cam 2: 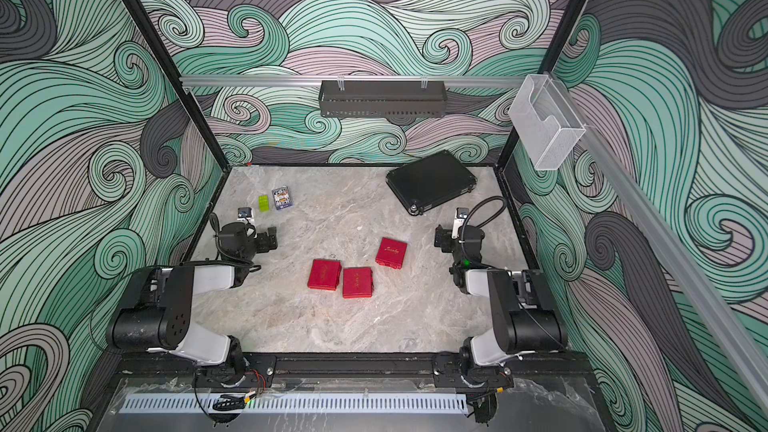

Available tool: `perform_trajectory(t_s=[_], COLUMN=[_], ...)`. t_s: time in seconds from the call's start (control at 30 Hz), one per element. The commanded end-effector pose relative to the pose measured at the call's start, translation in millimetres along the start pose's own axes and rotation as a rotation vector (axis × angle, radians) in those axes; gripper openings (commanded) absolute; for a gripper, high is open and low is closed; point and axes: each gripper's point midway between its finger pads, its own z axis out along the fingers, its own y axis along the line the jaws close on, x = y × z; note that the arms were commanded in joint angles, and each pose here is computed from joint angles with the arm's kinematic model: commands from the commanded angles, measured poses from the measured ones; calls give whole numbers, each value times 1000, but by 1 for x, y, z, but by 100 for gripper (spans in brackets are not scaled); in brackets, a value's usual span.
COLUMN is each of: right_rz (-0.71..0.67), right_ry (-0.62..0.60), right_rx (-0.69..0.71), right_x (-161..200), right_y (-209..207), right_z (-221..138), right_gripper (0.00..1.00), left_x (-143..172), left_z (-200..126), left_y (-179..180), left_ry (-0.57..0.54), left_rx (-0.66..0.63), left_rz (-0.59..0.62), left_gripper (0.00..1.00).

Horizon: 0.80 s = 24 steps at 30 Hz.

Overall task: Take the necklace out of the lift-off lid jewelry box
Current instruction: Pick up the jewelry box from the center of the board.

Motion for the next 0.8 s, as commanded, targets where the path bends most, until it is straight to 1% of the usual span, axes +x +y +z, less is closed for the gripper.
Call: perform_trajectory(t_s=[0.0,0.07,0.13,0.2,0.27,0.37,0.4,0.5,0.57,0.63,0.77], right_rz=[-4,-21,-8,9,27,67,73,52,9,-15,-7], right_ry=[56,69,112,184,261,390,421,495,536,572,637], right_rx=[28,-4,-46,-105,-130,-125,-129,-129,-133,-143,-140], right_x=[-23,-33,-44,-51,-52,-39,-35,-25,-17,-7,16], right_y=[1,15,31,50,64,75,79,90,99,107,118], right_z=[-10,-19,-31,-45,-58,-77,-82,-96,-102,-104,-106], right_gripper=[99,99,99,99,99,99,99,99,99,99,99], left_x=[-27,-40,-48,-55,-63,-69,-71,-71,-69,-67,-63], left_z=[-6,-14,-19,-27,-37,-55,-61,-82,-94,-103,-117], left_y=[-1,-6,-12,-25,-43,-77,-86,-117,-132,-140,-145], left_ry=[-16,-24,-7,-18,-38,-40,-41,-42,-45,-42,-33], left_rx=[11,18,19,55,117,204,215,270,302,323,346], left_rz=[1,18,37,55,66,121,139,195,216,224,216], left_gripper=[97,96,96,96,96,96,97,97,97,96,97])
